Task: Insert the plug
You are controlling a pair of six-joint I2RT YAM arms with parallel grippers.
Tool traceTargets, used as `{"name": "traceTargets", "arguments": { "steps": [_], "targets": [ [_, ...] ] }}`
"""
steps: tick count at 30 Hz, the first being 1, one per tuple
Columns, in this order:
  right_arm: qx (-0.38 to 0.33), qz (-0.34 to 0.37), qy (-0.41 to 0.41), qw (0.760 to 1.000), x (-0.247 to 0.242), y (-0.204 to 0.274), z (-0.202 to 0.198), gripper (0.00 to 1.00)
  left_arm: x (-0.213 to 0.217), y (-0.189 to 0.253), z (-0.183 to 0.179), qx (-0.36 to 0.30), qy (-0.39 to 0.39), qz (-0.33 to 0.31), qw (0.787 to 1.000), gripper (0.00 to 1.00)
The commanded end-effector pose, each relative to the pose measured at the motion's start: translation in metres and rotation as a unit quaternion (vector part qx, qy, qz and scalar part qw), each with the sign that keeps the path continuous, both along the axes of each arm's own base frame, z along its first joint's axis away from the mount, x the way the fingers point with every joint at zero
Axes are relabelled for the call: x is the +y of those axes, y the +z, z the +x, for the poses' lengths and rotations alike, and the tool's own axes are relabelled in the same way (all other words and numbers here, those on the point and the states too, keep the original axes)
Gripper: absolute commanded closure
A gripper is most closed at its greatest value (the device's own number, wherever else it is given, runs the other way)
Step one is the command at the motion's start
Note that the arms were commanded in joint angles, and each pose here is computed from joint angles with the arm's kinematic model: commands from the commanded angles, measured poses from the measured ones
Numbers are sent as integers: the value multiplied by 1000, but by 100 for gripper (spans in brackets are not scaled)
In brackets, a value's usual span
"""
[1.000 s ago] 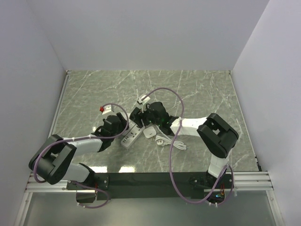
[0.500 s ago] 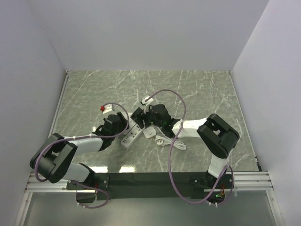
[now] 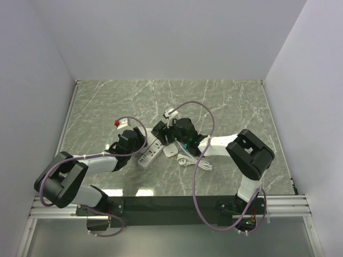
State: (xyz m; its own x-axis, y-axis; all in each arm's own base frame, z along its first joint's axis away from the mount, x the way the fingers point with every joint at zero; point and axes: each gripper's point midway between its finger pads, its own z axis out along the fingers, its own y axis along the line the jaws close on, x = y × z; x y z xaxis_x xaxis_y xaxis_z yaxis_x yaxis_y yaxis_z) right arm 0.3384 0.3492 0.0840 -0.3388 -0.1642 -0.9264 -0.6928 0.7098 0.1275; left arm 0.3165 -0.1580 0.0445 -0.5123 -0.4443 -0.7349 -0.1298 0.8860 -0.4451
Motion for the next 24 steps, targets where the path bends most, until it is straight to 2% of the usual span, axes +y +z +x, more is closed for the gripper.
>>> {"name": "traceTargets", "arguments": {
  "steps": [1, 9, 24],
  "targets": [
    [-44, 51, 10, 998, 11, 37, 8, 100, 12, -29, -19, 57, -11, 51, 997, 42],
    [-50, 64, 20, 996, 14, 45, 6, 100, 13, -29, -20, 58, -11, 52, 997, 43],
    [-30, 35, 13, 999, 15, 22, 12, 100, 12, -29, -21, 59, -14, 51, 997, 43]
  ]
}}
